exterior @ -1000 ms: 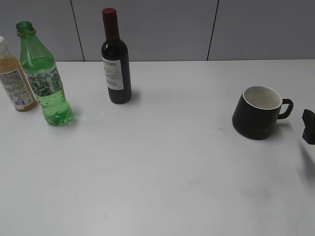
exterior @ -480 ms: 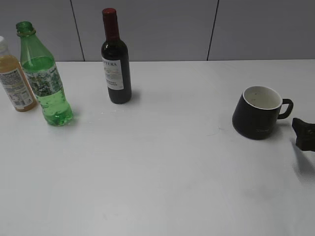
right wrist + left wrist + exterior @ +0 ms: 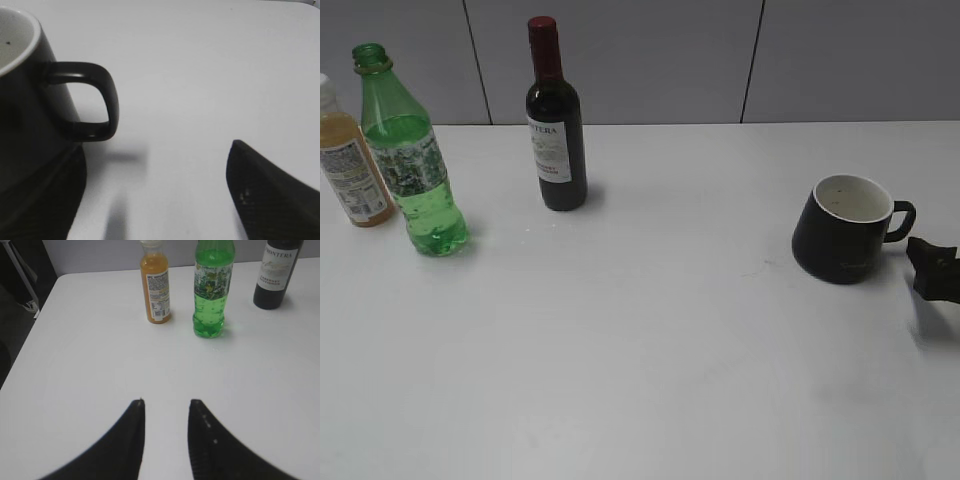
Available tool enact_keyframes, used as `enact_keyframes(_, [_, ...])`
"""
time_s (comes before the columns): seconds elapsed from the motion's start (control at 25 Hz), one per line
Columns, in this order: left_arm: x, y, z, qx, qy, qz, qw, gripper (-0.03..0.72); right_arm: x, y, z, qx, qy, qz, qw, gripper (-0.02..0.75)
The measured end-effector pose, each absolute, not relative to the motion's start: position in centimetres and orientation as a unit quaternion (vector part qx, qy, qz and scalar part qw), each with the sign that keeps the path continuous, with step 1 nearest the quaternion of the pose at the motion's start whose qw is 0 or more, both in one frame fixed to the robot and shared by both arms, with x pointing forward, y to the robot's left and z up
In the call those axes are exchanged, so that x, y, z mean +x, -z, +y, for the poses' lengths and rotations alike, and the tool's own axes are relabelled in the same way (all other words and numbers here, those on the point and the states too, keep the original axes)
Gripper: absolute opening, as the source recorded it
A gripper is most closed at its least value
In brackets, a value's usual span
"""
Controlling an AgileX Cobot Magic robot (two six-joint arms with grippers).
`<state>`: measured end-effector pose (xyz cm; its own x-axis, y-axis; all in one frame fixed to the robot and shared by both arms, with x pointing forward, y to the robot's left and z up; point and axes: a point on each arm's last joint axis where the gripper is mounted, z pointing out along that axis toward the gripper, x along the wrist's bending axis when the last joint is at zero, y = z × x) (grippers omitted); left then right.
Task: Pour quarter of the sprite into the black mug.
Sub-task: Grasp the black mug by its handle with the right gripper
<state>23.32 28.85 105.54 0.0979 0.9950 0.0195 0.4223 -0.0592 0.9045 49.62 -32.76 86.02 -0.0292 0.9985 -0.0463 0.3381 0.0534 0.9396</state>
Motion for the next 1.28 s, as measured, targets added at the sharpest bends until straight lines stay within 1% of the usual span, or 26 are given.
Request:
enact_keyframes(0.56, [23.3,-105.5,28.8,0.629,-0.366,0.563,0.391,0.237,50.8,-86.5,-32.8,0.544,-0.416,0.594,0.422,0.668])
enact_keyframes(0.88, [23.3,-105.5,28.8,0.629,-0.366,0.563,0.391,0.237,51.3,-85.7,-32.6,0.543,-0.421,0.601,0.408,0.668])
enact_keyframes(1.28, [23.3,-105.5,28.8,0.629,-0.366,0.563,0.391,0.233,52.0,-85.6,-32.7,0.539,-0.425,0.600,0.411,0.668])
